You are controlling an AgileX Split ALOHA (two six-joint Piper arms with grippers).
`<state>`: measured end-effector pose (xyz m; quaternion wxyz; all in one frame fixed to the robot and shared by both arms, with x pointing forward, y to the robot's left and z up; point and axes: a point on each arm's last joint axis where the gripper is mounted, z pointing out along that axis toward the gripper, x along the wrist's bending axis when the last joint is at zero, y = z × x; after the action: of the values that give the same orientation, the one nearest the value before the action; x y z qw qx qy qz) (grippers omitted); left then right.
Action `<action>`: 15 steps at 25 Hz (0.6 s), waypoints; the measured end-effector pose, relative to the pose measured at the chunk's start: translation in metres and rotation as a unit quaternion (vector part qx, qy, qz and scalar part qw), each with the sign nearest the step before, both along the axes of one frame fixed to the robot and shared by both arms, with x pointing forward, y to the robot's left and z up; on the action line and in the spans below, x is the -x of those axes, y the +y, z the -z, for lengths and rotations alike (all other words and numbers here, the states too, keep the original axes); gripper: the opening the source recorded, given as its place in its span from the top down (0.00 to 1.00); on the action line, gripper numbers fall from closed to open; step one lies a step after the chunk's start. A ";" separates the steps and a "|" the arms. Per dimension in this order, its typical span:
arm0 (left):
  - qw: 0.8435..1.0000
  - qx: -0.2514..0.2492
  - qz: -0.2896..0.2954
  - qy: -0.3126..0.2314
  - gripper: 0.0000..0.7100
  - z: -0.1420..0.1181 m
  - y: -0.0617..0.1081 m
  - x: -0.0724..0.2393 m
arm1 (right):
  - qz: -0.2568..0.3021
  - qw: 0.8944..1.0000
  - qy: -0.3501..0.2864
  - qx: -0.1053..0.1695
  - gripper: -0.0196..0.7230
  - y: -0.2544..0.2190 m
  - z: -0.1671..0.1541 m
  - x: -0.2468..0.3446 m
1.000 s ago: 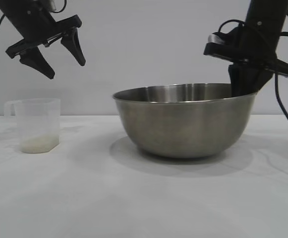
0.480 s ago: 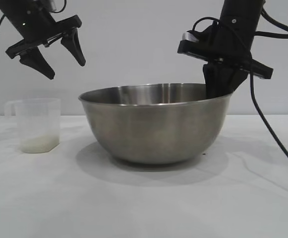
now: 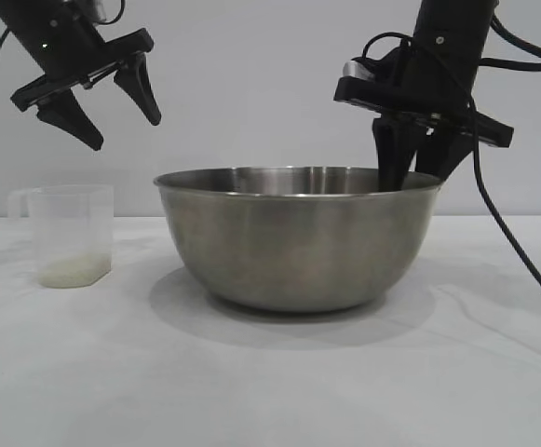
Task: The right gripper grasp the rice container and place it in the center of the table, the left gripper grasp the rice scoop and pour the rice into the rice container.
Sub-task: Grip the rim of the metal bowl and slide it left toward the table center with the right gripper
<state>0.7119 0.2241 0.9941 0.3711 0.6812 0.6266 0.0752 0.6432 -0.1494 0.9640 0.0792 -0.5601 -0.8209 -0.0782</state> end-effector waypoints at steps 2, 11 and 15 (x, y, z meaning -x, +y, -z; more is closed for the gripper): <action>1.000 0.000 0.000 0.000 0.27 0.000 0.000 0.000 | -0.002 1.000 -0.015 0.002 0.23 -0.002 -0.011 0.002; 1.000 0.000 0.000 0.000 0.27 0.000 0.000 0.000 | 0.033 0.997 -0.060 0.021 0.20 -0.033 -0.049 0.002; 1.000 0.000 0.000 0.000 0.27 0.000 0.000 0.000 | 0.073 0.992 -0.098 0.017 0.20 -0.061 -0.085 0.008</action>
<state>0.7118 0.2240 0.9941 0.3709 0.6813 0.6266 0.0749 0.6351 -0.2107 1.0488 -0.0170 -0.6093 -0.7830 -0.1242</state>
